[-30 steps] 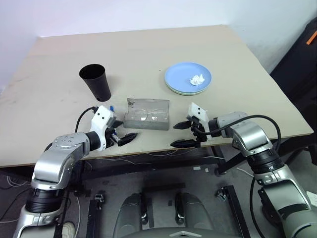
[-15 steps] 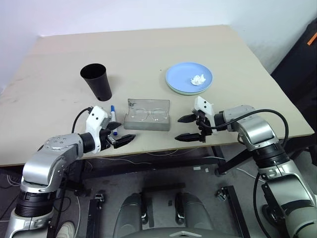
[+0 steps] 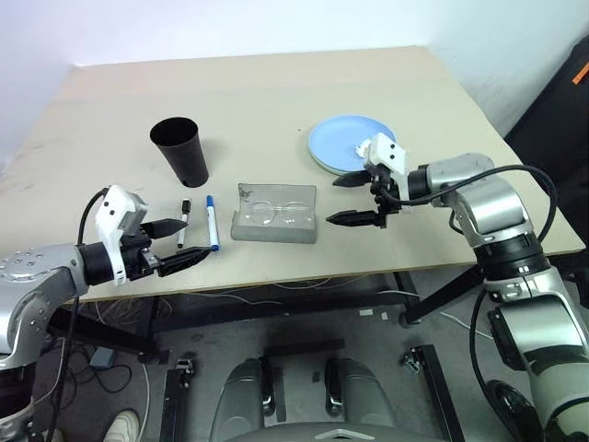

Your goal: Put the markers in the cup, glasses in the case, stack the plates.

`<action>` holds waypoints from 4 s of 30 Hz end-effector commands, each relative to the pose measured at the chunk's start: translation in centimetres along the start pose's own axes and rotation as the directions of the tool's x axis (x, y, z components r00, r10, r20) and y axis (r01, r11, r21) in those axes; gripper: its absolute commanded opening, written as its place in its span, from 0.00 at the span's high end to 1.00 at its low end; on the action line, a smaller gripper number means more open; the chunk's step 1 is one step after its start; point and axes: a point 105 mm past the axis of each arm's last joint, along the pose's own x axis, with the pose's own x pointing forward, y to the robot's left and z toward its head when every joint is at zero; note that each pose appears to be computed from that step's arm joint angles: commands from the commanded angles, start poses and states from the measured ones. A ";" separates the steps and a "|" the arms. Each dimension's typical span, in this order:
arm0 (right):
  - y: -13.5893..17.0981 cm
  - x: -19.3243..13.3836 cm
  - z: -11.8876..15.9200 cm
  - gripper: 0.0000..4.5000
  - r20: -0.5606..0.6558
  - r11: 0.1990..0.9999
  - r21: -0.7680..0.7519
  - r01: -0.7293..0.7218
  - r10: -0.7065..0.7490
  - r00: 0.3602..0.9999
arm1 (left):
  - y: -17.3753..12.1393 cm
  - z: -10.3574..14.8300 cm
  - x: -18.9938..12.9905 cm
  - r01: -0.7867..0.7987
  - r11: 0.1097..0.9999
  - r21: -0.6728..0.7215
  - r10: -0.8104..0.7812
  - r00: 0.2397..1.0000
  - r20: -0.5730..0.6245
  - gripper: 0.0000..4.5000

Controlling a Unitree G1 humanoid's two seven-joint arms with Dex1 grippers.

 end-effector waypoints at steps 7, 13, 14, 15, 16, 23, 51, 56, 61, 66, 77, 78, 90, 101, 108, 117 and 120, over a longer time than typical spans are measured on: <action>0.5 5.2 4.8 0.01 0.038 0.997 -0.034 -0.071 0.072 0.997 | -2.3 0.8 -1.3 0.088 0.976 0.202 -0.092 0.996 0.012 0.01; 0.9 8.8 3.5 0.01 -0.045 0.997 -0.013 -0.072 0.071 0.996 | -2.9 -0.6 -1.5 0.122 0.971 0.204 -0.116 0.992 -0.040 0.01; 0.8 9.3 3.1 0.01 -0.053 0.998 0.013 -0.065 0.066 0.996 | -2.9 -0.6 -1.5 0.120 0.972 0.204 -0.114 0.993 -0.040 0.01; 0.7 9.6 2.8 0.01 -0.058 0.998 0.028 -0.060 0.062 0.996 | -2.9 -0.6 -1.4 0.118 0.972 0.203 -0.113 0.993 -0.037 0.01; 0.6 9.8 2.3 0.01 -0.067 0.998 0.033 -0.055 0.057 0.996 | -3.0 -0.6 -1.3 0.118 0.973 0.201 -0.113 0.993 -0.033 0.01; -0.9 10.6 -0.1 0.01 -0.133 0.997 0.072 0.026 -0.017 0.991 | -3.4 -0.8 -0.6 0.127 0.973 0.191 -0.124 0.992 -0.027 0.01; -0.5 11.2 1.5 0.21 -0.231 0.997 -0.060 -0.054 0.039 0.972 | -3.4 -1.6 0.5 0.149 0.975 0.164 -0.147 0.989 -0.025 0.01; -0.7 11.5 1.5 0.21 -0.269 0.997 -0.069 -0.045 0.025 0.963 | -3.2 -2.2 0.6 0.151 0.976 0.157 -0.148 0.988 -0.032 0.01; -0.4 12.0 0.9 0.29 -0.300 0.996 -0.074 -0.058 0.034 0.953 | -3.2 -2.5 0.5 0.153 0.976 0.152 -0.150 0.988 -0.035 0.01; -0.5 12.2 0.6 0.64 -0.306 0.997 -0.064 -0.049 0.027 0.952 | -3.2 -2.7 0.5 0.152 0.978 0.146 -0.148 0.988 -0.040 0.01; -0.3 12.1 0.9 1.00 -0.302 0.996 -0.051 -0.075 0.056 0.952 | -3.2 -3.3 0.6 0.160 0.981 0.111 -0.154 0.986 -0.059 0.01; -0.1 12.0 0.9 1.00 -0.304 0.995 -0.050 -0.090 0.070 0.950 | -3.3 -3.3 0.7 0.161 0.981 0.109 -0.156 0.986 -0.059 0.01; 1.8 12.1 0.9 1.00 -0.338 0.966 0.010 -0.257 0.245 0.909 | -3.7 -3.7 1.2 0.175 0.980 0.096 -0.170 0.984 -0.062 0.01; 3.6 13.5 -0.2 1.00 -0.344 0.936 0.033 -0.350 0.339 0.875 | -3.6 -3.7 1.0 0.165 0.982 0.093 -0.160 0.985 -0.058 0.01; 4.3 13.8 -1.1 0.88 -0.369 0.926 0.032 -0.377 0.362 0.856 | -3.6 -3.5 1.1 0.163 0.982 0.094 -0.159 0.986 -0.057 0.01; 3.0 13.6 -0.5 0.50 -0.345 0.955 0.067 -0.288 0.294 0.892 | -3.6 -3.1 1.4 0.164 0.982 0.095 -0.159 0.986 -0.055 0.01; 2.7 13.4 0.3 0.50 -0.316 0.956 0.075 -0.285 0.294 0.902 | -3.6 -3.0 1.5 0.165 0.982 0.093 -0.160 0.986 -0.056 0.01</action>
